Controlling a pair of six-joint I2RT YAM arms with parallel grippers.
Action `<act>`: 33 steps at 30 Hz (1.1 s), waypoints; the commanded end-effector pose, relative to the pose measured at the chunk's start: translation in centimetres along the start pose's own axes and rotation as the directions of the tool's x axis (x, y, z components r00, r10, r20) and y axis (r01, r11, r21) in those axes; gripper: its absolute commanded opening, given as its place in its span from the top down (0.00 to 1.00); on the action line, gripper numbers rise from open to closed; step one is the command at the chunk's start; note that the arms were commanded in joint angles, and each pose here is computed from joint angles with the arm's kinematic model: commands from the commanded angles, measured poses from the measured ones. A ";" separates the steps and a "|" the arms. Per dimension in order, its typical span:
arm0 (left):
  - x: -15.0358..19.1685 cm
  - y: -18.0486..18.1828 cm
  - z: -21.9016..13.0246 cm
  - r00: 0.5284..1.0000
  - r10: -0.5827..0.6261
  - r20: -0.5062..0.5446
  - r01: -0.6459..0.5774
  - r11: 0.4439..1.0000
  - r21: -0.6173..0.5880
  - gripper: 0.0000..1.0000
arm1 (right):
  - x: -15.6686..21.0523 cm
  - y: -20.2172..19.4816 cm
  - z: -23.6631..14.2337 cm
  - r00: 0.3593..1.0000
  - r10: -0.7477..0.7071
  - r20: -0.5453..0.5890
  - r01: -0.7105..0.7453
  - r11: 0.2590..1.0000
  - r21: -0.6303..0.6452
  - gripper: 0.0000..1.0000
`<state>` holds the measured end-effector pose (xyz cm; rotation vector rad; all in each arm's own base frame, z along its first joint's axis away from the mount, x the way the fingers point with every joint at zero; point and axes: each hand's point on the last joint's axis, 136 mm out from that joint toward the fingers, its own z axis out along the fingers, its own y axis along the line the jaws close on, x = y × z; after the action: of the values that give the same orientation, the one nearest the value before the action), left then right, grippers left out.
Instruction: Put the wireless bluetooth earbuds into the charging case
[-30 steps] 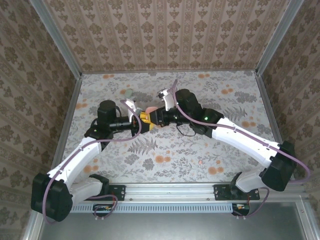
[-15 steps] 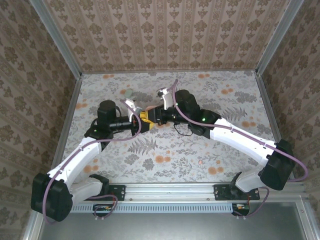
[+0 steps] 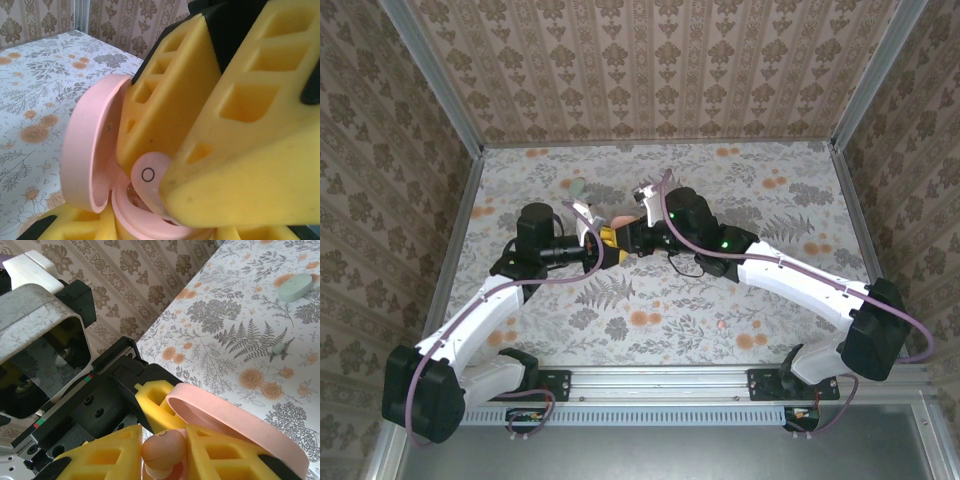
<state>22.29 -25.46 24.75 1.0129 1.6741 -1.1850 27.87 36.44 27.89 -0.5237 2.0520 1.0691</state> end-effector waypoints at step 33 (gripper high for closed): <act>-1.7 -0.2 -0.3 0.992 0.112 0.048 -0.112 0.994 -0.019 0.92 | -2.4 1.5 -4.6 0.997 0.047 0.058 -0.049 0.998 0.030 0.51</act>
<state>22.53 -25.40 25.24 1.0239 1.6364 -1.1464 26.90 34.18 29.00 -0.4492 2.0936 1.0346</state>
